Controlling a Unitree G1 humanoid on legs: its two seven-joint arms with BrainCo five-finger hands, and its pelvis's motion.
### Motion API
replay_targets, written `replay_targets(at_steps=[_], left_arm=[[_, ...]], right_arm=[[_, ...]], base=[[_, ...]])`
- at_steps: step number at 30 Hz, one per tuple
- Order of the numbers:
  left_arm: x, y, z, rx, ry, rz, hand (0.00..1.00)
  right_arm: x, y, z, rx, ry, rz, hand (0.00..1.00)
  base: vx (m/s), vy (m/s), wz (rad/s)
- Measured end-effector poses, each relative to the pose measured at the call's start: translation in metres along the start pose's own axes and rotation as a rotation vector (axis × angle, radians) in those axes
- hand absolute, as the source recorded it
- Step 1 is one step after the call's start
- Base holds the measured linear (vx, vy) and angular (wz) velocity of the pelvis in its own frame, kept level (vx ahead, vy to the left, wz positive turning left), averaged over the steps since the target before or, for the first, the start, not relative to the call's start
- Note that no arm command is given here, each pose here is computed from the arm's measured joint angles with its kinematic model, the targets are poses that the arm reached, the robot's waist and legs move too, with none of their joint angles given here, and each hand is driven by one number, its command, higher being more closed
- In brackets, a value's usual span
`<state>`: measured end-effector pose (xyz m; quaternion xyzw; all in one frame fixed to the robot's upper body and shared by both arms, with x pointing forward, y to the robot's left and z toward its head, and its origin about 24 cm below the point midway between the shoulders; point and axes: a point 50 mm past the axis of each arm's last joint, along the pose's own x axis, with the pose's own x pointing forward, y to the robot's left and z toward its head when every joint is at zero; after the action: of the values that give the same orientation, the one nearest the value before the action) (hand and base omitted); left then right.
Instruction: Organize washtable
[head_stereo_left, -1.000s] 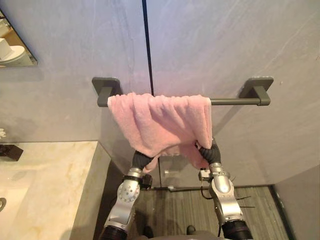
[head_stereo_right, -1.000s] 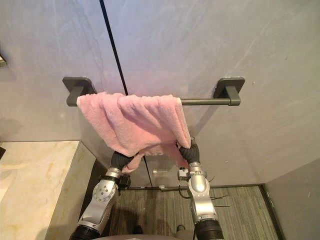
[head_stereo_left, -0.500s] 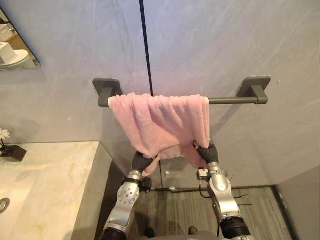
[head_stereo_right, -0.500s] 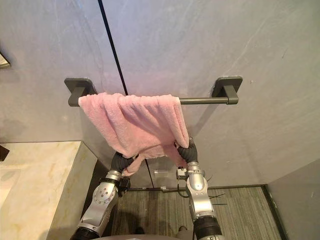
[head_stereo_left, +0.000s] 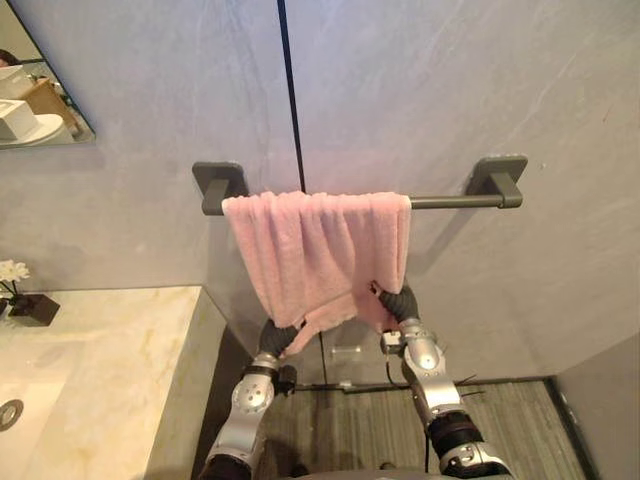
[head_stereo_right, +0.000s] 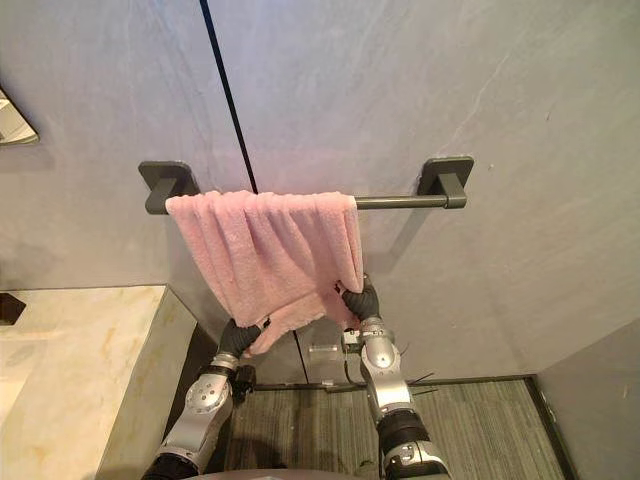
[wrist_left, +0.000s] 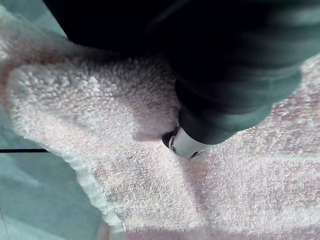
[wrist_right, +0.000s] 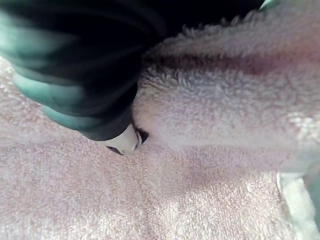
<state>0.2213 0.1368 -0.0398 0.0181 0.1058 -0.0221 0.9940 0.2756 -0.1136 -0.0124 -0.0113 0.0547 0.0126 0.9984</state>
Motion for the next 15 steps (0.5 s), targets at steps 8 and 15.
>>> replay_targets(at_steps=[8, 15], left_arm=[[-0.002, 0.016, -0.009, -0.018, 0.043, 0.077, 0.00], [-0.009, 0.025, -0.027, -0.075, 0.141, 0.141, 0.00]], right_arm=[[-0.004, -0.009, -0.012, 0.001, 0.051, -0.035, 0.00], [-0.015, -0.020, -0.028, -0.003, 0.132, -0.084, 0.00]], base=[[-0.01, -0.019, 0.02], [0.01, -0.032, 0.03]])
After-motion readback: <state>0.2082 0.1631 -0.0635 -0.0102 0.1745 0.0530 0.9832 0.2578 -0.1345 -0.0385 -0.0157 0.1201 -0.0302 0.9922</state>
